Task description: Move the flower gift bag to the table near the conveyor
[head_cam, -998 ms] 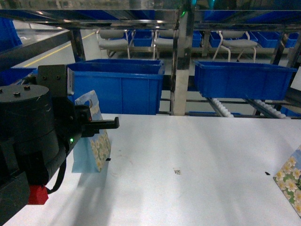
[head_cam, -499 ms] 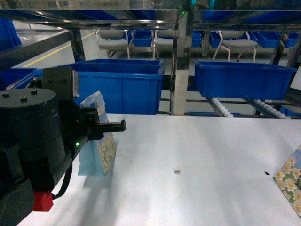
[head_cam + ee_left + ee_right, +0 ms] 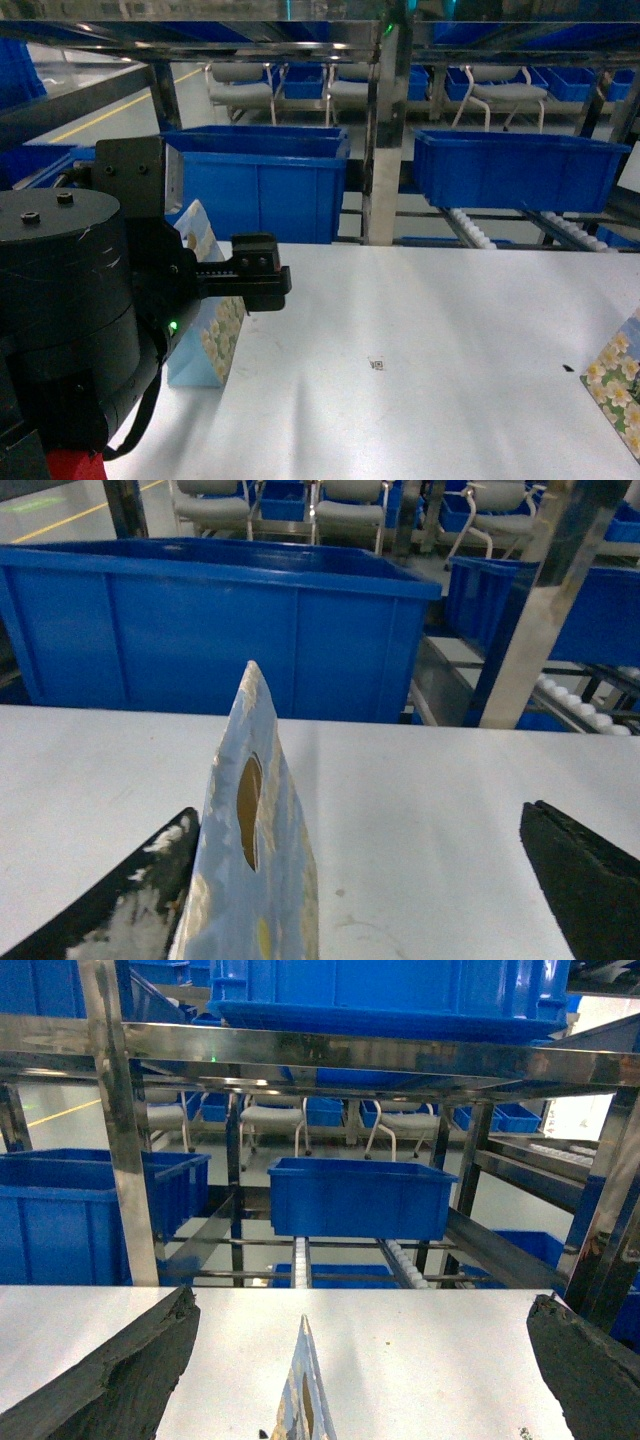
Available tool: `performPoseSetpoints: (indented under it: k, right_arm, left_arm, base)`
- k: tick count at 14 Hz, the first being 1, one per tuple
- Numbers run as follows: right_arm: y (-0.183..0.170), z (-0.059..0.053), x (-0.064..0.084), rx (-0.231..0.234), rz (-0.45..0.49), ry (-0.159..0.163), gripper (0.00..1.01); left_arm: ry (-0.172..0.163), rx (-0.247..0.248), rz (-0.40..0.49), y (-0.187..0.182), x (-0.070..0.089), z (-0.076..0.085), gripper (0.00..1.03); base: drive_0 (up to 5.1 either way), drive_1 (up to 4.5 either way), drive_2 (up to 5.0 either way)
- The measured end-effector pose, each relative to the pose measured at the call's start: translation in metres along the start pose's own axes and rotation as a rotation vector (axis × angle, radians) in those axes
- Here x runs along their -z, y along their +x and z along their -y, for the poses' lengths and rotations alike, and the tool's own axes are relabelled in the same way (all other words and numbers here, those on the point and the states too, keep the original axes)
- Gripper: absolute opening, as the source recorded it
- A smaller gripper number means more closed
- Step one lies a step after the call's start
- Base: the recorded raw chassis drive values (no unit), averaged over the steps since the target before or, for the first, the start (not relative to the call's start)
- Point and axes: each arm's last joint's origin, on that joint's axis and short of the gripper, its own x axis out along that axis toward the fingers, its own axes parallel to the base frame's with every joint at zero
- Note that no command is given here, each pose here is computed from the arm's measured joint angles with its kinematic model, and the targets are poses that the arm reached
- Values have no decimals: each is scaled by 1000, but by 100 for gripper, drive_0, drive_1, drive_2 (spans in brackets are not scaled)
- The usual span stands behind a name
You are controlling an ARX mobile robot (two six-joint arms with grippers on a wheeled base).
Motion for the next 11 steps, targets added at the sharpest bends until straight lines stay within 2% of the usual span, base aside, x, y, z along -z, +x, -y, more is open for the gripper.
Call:
performPoseSetpoints:
  k: [2,4,5,9,11]
  right_arm:
    - [0,0,0,0,0,0,98]
    - [0,0,0,0,0,0,98]
    - [0,0,0,0,0,0,98]
    - [0,0,0,0,-1,0,98]
    - [0,0,0,0,0,0,98]
  left_arm:
    - [29,33,18,-20,-9,13,98]
    - [40,41,54,-33,-22,13,98]
    - [52,30,65,-43,-28,7,98]
    - [80,-3,55,-71,-32,-23,98]
    - [73,-28,78,-93,-39,-48,98]
  base:
    - [0,0,0]
    - [0,0,0]
    - [0,0,0]
    - [0,0,0]
    - [0,0,0]
